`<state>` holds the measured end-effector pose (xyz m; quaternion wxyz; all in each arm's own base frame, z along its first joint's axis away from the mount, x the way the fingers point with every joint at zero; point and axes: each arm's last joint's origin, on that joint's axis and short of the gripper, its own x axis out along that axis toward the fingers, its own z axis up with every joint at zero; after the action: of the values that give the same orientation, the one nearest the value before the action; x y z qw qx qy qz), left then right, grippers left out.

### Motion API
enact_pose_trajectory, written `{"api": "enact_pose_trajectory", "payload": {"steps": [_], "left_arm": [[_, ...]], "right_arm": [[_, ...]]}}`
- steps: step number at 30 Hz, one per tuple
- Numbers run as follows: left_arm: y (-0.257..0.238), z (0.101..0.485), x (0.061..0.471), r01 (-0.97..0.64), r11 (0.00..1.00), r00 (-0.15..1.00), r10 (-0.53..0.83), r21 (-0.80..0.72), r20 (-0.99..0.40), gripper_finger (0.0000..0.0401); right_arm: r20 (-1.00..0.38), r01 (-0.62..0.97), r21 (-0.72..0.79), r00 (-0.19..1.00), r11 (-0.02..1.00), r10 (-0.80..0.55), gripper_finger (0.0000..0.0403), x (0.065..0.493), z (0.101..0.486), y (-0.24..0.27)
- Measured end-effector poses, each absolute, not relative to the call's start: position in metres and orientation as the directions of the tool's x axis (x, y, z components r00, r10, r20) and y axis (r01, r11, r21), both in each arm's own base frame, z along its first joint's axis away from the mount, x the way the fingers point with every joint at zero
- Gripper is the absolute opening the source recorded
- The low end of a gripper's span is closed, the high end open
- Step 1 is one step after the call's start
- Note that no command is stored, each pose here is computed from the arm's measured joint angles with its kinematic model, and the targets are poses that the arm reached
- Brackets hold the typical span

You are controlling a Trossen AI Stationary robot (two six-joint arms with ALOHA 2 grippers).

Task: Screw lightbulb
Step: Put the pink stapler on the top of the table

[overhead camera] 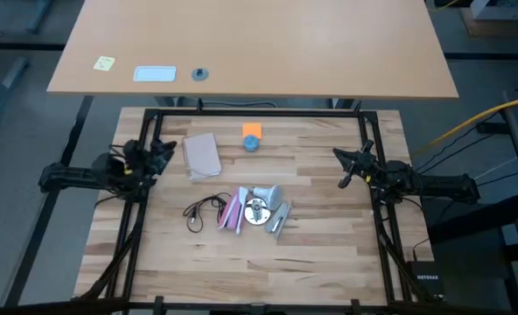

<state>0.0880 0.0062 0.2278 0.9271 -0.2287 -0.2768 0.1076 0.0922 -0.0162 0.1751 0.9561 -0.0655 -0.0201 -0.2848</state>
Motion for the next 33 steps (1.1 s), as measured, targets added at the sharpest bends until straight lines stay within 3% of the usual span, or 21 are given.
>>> {"api": "enact_pose_trajectory", "payload": {"steps": [8,13,16,22,33], "left_arm": [[0.003,0.231,0.135,-0.226,0.775,0.959,0.284,-0.591,0.005,0.0198],[-0.002,0.224,0.172,-0.34,0.734,0.937,0.211,-0.588,-0.279,0.0198],[-0.006,0.217,0.193,-0.348,0.705,0.912,0.101,-0.617,-0.398,0.0198],[-0.014,0.194,0.223,-0.364,0.637,0.83,-0.11,-0.68,-0.547,0.0198],[-0.021,0.158,0.237,-0.589,0.356,0.694,-0.237,-0.726,-0.679,0.0198]], "right_arm": [[0.075,0.547,-0.114,0.837,0.829,-0.542,0.001,0.092,0.175,-0.016],[0.075,0.547,-0.106,0.837,0.831,-0.541,0.001,0.092,0.175,-0.016],[0.074,0.545,-0.048,0.837,0.837,-0.541,0.001,0.092,0.175,-0.016],[0.072,0.544,-0.029,0.838,0.839,-0.541,0.001,0.092,0.175,-0.016],[0.071,0.501,-0.043,0.865,0.865,-0.497,0.001,0.093,0.175,-0.015]]}}
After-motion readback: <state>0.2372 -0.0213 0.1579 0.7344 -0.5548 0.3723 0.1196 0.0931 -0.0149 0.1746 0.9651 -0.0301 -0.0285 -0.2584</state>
